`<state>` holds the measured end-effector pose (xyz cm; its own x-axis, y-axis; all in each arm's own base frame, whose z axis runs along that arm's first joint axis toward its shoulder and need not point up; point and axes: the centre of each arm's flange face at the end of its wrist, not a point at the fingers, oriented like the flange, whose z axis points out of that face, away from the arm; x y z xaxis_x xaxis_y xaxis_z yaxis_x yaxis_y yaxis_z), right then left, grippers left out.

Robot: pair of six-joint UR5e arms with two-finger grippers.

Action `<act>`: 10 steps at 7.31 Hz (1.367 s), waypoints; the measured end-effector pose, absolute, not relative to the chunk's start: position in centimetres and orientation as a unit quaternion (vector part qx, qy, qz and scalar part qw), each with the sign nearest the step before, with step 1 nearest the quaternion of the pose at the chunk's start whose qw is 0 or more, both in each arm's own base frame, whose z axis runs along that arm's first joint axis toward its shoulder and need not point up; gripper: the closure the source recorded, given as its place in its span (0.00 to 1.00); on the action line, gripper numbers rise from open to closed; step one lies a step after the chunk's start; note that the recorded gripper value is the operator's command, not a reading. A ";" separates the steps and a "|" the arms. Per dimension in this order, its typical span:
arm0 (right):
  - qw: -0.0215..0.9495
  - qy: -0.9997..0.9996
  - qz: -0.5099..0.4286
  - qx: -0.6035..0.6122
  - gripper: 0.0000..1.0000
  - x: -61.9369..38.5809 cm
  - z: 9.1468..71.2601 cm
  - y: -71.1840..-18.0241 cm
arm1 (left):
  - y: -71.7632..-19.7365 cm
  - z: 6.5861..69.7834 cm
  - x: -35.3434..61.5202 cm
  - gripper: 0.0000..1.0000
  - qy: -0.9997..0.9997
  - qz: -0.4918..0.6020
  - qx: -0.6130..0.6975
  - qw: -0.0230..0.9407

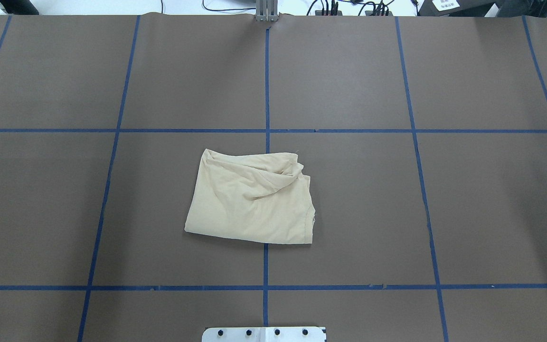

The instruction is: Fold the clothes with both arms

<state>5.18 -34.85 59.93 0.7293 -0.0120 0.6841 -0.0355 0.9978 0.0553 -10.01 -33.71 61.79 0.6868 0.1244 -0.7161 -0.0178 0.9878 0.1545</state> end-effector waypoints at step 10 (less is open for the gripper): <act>0.929 -0.369 0.005 0.033 0.00 5.2 59.9 -34.8 | -33.7 61.3 -10.1 0.00 0.390 0.041 0.072 0.917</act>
